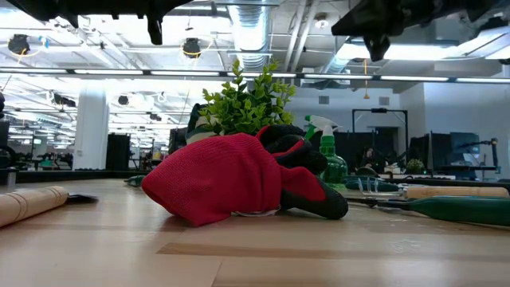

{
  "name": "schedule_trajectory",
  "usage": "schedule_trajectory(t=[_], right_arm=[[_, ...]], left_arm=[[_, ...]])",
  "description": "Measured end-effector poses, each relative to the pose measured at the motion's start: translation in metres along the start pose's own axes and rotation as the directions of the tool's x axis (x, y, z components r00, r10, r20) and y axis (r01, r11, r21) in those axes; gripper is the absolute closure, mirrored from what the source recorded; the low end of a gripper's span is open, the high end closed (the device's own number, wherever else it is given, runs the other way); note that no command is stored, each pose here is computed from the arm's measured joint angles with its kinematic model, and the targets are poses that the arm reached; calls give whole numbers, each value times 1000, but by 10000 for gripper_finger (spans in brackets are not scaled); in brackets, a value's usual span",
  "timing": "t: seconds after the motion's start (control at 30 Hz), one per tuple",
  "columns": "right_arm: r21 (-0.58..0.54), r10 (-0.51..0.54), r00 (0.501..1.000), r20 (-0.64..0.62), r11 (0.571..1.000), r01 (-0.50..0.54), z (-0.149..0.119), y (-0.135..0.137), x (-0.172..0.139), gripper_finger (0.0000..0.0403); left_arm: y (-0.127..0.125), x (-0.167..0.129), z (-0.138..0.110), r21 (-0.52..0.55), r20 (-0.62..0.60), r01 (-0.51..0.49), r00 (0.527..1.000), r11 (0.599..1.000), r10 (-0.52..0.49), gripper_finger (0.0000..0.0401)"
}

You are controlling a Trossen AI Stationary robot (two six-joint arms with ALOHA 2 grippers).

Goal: Pick & Place Garden tools in Gardening bag
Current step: Put the green spray bottle into the brown gardening bag

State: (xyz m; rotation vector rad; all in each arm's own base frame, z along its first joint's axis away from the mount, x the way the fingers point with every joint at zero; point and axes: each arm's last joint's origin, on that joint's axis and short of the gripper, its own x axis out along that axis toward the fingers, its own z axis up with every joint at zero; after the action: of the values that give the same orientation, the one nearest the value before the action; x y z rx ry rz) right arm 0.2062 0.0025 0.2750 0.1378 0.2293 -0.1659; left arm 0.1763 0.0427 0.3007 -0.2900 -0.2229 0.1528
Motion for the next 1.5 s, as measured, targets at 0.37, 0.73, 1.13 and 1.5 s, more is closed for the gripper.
schedule_trajectory(t=[0.37,0.73,1.13,1.5], right_arm=[[166,-59,998,11,985,56,2,-11,1,403],[208,-130,984,-124,966,154,2,-22,-1,403],[218,-222,966,-130,944,246,36,-38,-12,403],[234,-239,963,-125,936,263,38,-44,-12,403]], left_arm=[[1,0,-1,-27,-3,-13,1000,1000,13,399],[6,-2,-17,-101,-172,-92,982,991,74,399],[8,-1,-15,-53,-184,-180,969,982,168,400],[2,34,12,56,-248,-195,947,979,203,400]])
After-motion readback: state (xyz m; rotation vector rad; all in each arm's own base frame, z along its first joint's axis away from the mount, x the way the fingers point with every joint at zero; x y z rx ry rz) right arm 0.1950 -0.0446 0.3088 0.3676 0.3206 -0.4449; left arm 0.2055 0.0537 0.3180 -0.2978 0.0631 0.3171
